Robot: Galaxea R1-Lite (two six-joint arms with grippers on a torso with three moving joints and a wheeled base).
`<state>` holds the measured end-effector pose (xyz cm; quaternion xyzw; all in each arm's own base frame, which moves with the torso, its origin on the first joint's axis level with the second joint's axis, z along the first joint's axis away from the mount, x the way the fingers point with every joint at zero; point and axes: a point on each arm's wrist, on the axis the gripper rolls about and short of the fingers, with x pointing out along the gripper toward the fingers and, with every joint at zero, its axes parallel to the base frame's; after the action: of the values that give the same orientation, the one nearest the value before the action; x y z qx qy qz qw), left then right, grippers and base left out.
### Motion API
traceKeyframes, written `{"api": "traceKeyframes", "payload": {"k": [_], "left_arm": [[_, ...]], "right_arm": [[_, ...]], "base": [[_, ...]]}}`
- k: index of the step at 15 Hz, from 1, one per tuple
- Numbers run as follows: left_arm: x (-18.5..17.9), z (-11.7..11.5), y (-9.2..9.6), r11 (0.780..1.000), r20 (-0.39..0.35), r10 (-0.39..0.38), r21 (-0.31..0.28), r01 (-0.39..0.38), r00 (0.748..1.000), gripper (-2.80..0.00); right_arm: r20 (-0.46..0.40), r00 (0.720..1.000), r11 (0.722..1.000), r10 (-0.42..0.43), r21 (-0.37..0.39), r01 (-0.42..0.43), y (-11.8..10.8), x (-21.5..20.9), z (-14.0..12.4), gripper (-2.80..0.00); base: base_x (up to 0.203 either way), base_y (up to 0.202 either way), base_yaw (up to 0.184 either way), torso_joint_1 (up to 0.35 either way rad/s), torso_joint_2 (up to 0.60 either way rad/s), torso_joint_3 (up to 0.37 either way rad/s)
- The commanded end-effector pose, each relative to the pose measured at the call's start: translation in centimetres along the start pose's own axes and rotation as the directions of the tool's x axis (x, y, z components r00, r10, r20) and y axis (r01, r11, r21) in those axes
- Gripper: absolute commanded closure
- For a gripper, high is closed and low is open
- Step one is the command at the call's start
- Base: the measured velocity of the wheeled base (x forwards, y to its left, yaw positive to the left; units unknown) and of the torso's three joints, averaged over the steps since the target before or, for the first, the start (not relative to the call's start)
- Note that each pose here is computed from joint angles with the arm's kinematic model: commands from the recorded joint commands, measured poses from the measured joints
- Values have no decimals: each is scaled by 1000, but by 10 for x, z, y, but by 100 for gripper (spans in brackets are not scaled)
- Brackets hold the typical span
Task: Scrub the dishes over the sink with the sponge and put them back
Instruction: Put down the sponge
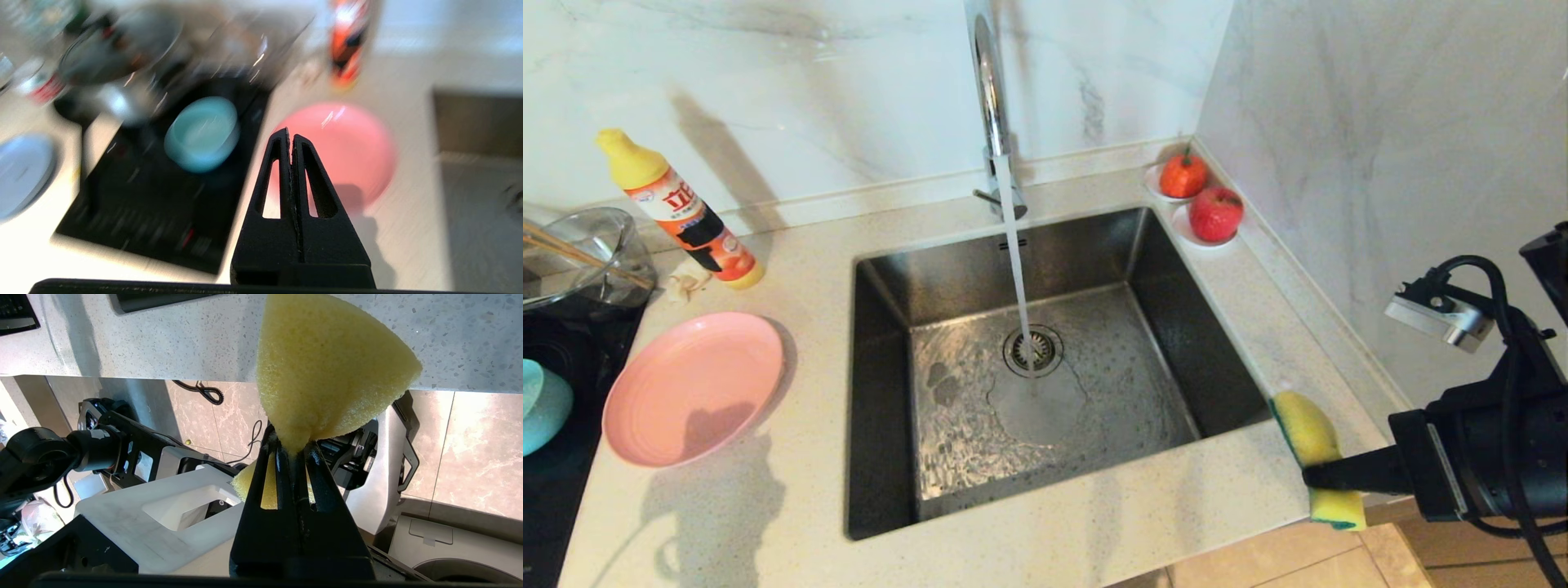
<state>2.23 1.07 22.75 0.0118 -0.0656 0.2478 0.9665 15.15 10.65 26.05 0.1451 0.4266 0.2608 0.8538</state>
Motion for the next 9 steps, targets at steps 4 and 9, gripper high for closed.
{"api": "traceKeyframes", "payload": {"k": [4,9], "left_arm": [[-55,-78,21,989,3,-149,5,149,989,0],[-65,-135,16,906,-89,-422,-2,424,902,0]], "right_arm": [[7,1000,1000,8,0,-8,0,-5,-3,0],[6,1000,999,-25,-29,25,-5,-5,-9,0]], "base": [[0,0,0,0,0,0],[0,0,0,0,0,0]]}}
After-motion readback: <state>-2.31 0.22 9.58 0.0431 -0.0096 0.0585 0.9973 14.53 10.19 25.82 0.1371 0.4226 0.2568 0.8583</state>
